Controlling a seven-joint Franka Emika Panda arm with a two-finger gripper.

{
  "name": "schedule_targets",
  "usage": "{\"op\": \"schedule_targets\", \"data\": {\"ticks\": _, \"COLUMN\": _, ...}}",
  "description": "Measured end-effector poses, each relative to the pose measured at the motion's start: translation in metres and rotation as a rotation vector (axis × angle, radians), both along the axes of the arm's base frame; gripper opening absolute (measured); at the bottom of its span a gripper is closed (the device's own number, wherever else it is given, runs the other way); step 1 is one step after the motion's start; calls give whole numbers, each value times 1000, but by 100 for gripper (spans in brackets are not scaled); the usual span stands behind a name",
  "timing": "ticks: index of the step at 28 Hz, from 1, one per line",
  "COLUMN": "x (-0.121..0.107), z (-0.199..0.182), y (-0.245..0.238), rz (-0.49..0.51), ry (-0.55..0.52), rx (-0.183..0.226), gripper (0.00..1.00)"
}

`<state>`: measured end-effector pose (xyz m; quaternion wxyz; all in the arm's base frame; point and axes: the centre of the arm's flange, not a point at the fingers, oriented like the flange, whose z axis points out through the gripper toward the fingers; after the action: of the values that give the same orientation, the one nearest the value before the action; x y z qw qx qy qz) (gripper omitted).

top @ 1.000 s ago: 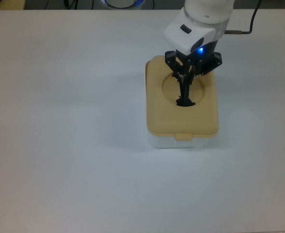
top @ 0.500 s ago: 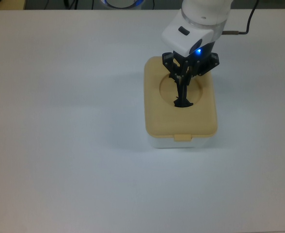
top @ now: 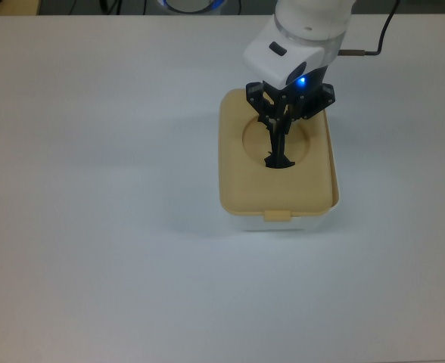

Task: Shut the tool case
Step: 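Lower the lid onto the box rim and press it down, then open the gripper and lift it off the handle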

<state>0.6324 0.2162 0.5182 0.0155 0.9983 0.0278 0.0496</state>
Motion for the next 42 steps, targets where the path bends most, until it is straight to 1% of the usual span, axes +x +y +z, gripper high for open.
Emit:
{"op": "schedule_targets", "data": {"ticks": 4, "x": -2, "z": 2, "y": 4, "rz": 7, "ry": -3, "rx": 0, "gripper": 11}}
{"op": "schedule_targets", "data": {"ticks": 12, "x": -5, "z": 0, "y": 6, "rz": 15, "ry": 7, "rx": -14, "gripper": 11}}
{"op": "schedule_targets", "data": {"ticks": 14, "x": -5, "z": -1, "y": 6, "rz": 14, "ry": 13, "rx": -16, "gripper": 12}}
{"op": "schedule_targets", "data": {"ticks": 15, "x": -5, "z": -2, "y": 6, "rz": 14, "ry": 16, "rx": -17, "gripper": 15}}
{"op": "schedule_targets", "data": {"ticks": 16, "x": -6, "z": -3, "y": 6, "rz": 14, "ry": 21, "rx": -19, "gripper": 22}}
{"op": "schedule_targets", "data": {"ticks": 17, "x": -6, "z": -3, "y": 6, "rz": 14, "ry": 24, "rx": -20, "gripper": 24}}
{"op": "schedule_targets", "data": {"ticks": 19, "x": -7, "z": -5, "y": 5, "rz": 14, "ry": 30, "rx": -25, "gripper": 31}}
{"op": "schedule_targets", "data": {"ticks": 20, "x": -7, "z": -5, "y": 5, "rz": 14, "ry": 33, "rx": -32, "gripper": 38}}
{"op": "schedule_targets", "data": {"ticks": 22, "x": -8, "z": -6, "y": 3, "rz": 17, "ry": 35, "rx": -49, "gripper": 47}}
{"op": "schedule_targets", "data": {"ticks": 26, "x": -9, "z": -1, "y": 3, "rz": 20, "ry": 24, "rx": -56, "gripper": 61}}
{"op": "schedule_targets", "data": {"ticks": 27, "x": -10, "z": 3, "y": 2, "rz": 20, "ry": 18, "rx": -55, "gripper": 64}}
{"op": "schedule_targets", "data": {"ticks": 28, "x": -11, "z": 10, "y": 0, "rz": 17, "ry": 7, "rx": -53, "gripper": 69}}
{"op": "schedule_targets", "data": {"ticks": 29, "x": -13, "z": 17, "y": -3, "rz": 14, "ry": 0, "rx": -52, "gripper": 71}}
{"op": "schedule_targets", "data": {"ticks": 32, "x": -19, "z": 39, "y": -20, "rz": -11, "ry": -4, "rx": -54, "gripper": 81}}
{"op": "schedule_targets", "data": {"ticks": 33, "x": -23, "z": 50, "y": -30, "rz": -23, "ry": -4, "rx": -55, "gripper": 88}}
{"op": "schedule_targets", "data": {"ticks": 35, "x": -29, "z": 64, "y": -46, "rz": -33, "ry": 1, "rx": -58, "gripper": 93}}
{"op": "schedule_targets", "data": {"ticks": 36, "x": -31, "z": 71, "y": -56, "rz": -34, "ry": 8, "rx": -61, "gripper": 100}}
{"op": "schedule_targets", "data": {"ticks": 39, "x": -39, "z": 89, "y": -99, "rz": -26, "ry": 40, "rx": -68, "gripper": 100}}
{"op": "schedule_targets", "data": {"ticks": 41, "x": -42, "z": 96, "y": -123, "rz": -27, "ry": 55, "rx": -53, "gripper": 100}}
{"op": "schedule_targets", "data": {"ticks": 42, "x": -44, "z": 101, "y": -142, "rz": -29, "ry": 65, "rx": -34, "gripper": 100}}
